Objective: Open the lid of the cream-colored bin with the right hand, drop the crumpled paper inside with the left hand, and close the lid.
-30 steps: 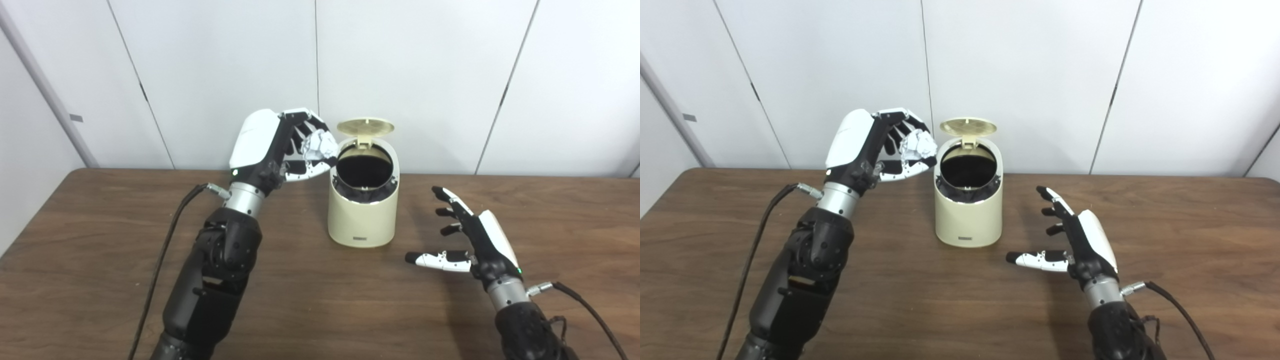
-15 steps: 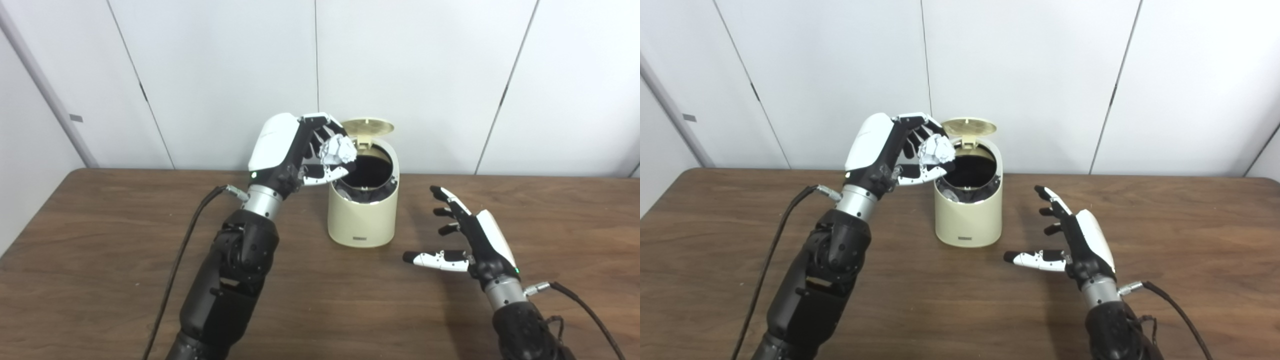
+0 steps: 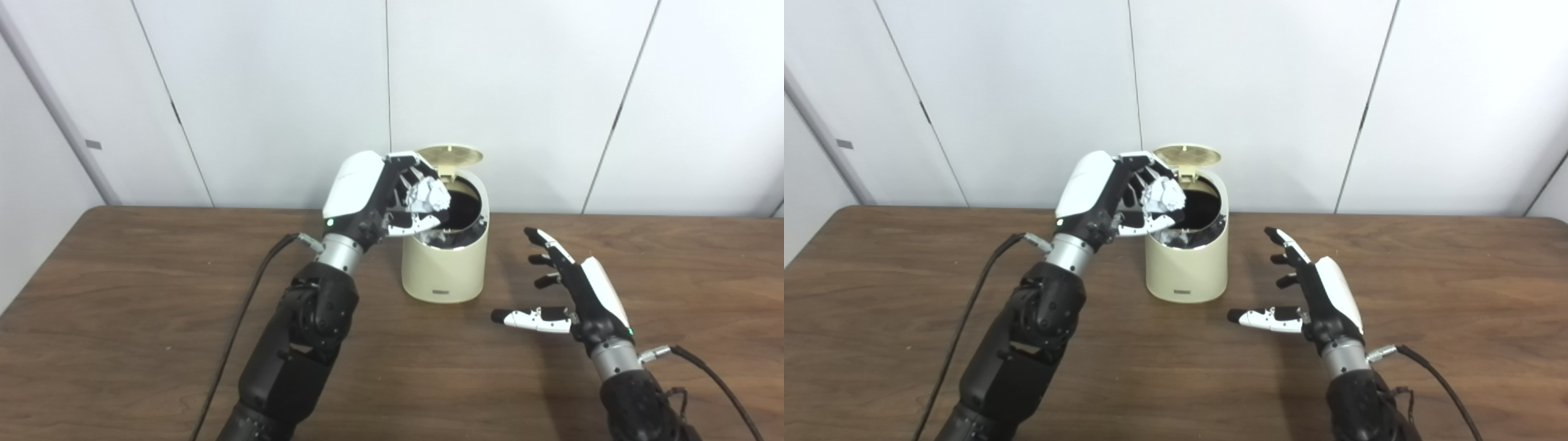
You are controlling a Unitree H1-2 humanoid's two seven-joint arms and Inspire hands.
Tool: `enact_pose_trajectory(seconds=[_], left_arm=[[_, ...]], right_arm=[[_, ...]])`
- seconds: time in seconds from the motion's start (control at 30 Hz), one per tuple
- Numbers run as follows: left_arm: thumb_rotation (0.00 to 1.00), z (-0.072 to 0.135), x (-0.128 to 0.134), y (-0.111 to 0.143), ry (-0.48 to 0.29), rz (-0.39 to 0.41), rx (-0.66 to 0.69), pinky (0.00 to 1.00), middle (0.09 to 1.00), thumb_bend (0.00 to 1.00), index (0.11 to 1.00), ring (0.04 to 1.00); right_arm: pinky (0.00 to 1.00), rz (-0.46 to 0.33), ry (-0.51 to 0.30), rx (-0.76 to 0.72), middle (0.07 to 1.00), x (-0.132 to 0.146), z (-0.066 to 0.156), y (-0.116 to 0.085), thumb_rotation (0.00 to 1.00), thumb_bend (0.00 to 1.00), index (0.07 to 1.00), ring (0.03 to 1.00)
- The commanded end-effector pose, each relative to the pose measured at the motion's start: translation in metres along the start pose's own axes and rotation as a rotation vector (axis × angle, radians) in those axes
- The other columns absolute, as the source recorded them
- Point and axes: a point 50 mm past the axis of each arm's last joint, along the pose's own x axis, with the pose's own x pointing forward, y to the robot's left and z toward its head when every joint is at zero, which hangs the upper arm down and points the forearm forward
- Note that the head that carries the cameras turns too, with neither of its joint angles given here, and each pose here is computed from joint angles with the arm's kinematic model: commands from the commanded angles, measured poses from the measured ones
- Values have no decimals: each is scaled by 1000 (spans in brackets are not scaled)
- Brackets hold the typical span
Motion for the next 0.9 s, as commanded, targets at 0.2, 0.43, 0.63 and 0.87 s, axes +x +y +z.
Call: enact_pose_trajectory(seconds=[0.2,0.43,0.63,0.87], left_arm=[[0,10,27,6,-117,105,80,316,488,498,532,384],[0,7,34,-3,-132,124,127,338,492,501,520,394],[0,8,38,-8,-143,125,144,387,485,500,527,393],[0,9,42,-10,-143,124,167,433,472,501,530,403]], right_arm=[[614,-47,-83,3,906,4,19,-7,221,795,896,805],[603,-54,-82,-5,900,3,18,-8,236,797,893,798],[594,-54,-78,-3,898,1,18,-8,227,798,894,791],[596,-58,-73,0,897,0,18,-7,227,799,893,788]])
